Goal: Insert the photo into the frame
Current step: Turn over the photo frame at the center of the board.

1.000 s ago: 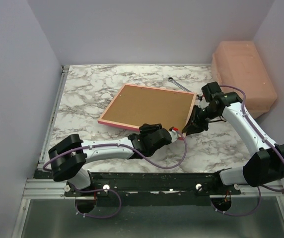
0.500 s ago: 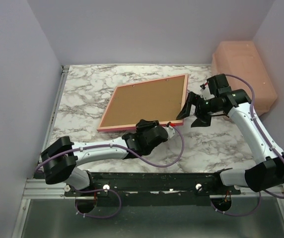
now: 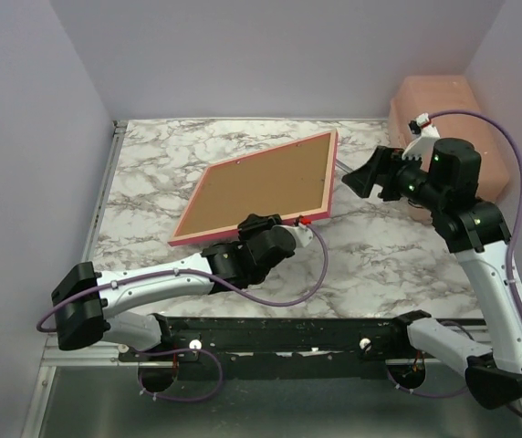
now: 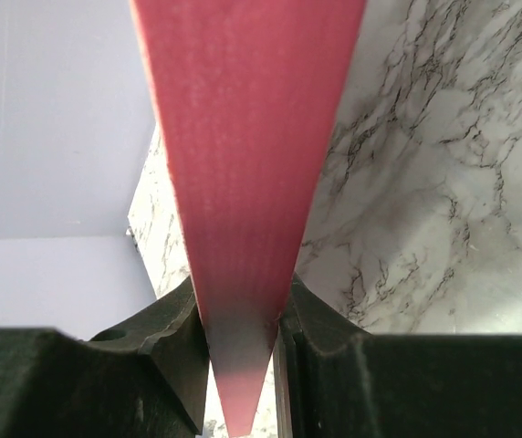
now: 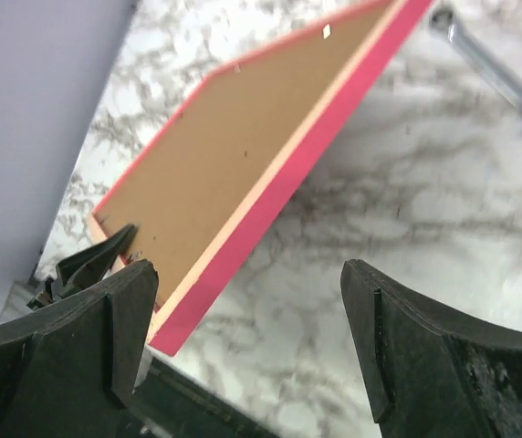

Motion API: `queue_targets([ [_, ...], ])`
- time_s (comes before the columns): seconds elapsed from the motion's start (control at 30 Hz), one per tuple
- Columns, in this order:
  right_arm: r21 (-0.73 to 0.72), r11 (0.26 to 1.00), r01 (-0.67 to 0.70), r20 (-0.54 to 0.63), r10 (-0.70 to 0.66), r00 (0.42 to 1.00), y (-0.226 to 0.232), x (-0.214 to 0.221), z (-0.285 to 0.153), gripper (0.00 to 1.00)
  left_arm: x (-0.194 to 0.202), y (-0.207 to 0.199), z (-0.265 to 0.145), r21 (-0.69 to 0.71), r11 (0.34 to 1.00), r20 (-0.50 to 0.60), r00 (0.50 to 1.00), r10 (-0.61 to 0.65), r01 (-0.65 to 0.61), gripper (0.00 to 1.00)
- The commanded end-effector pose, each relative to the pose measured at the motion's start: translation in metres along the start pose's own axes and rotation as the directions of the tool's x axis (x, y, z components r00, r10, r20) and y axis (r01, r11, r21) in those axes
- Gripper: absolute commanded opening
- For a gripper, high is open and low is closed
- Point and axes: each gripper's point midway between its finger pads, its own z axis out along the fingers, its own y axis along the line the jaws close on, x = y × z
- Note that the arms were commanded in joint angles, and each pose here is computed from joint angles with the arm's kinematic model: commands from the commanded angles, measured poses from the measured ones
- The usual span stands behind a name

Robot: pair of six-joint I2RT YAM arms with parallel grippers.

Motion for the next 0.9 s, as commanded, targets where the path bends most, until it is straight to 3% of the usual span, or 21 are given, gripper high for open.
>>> queue_targets([
  [0.0, -0.070, 0.957, 0.283, 0.282, -0.253, 0.925, 0.019, -0.043, -0.014, 0.87, -0.013, 0.026, -0.019, -0.035, 0.989, 0.050, 0.988, -0.144, 0.146, 0.09],
  [0.13, -0.119, 0.818, 0.563, 0.425, -0.470, 0.773, 0.036, -0.035, -0.023, 0.81, -0.012, 0.027, -0.027, -0.009, 0.988, 0.054, 0.987, -0.153, 0.154, 0.09],
  [0.2, -0.084, 0.724, 0.685, 0.468, -0.578, 0.668, 0.033, -0.026, -0.021, 0.84, -0.012, 0.028, -0.031, 0.003, 0.987, 0.056, 0.985, -0.163, 0.163, 0.09],
  [0.27, -0.057, 0.593, 0.803, 0.502, -0.678, 0.536, 0.034, -0.017, -0.020, 0.96, -0.012, 0.028, -0.033, 0.015, 0.986, 0.061, 0.984, -0.165, 0.165, 0.09],
  [0.37, -0.040, 0.319, 0.947, 0.544, -0.788, 0.288, 0.038, 0.008, -0.016, 1.00, -0.013, 0.029, -0.036, 0.026, 0.985, 0.064, 0.984, -0.169, 0.168, 0.09],
  [0.53, -0.058, 0.040, 0.998, 0.546, -0.835, 0.065, 0.032, 0.033, 0.002, 1.00, -0.015, 0.030, -0.038, 0.039, 0.986, 0.067, 0.984, -0.167, 0.165, 0.09],
  [0.67, -0.081, -0.105, 0.991, 0.585, -0.810, -0.038, 0.036, 0.041, 0.012, 0.98, -0.016, 0.029, -0.040, 0.052, 0.985, 0.069, 0.984, -0.166, 0.163, 0.09],
  [0.87, -0.092, -0.174, 0.980, 0.688, -0.723, -0.063, 0.055, 0.035, 0.023, 0.95, -0.018, 0.027, -0.044, 0.076, 0.983, 0.072, 0.982, -0.173, 0.167, 0.09],
])
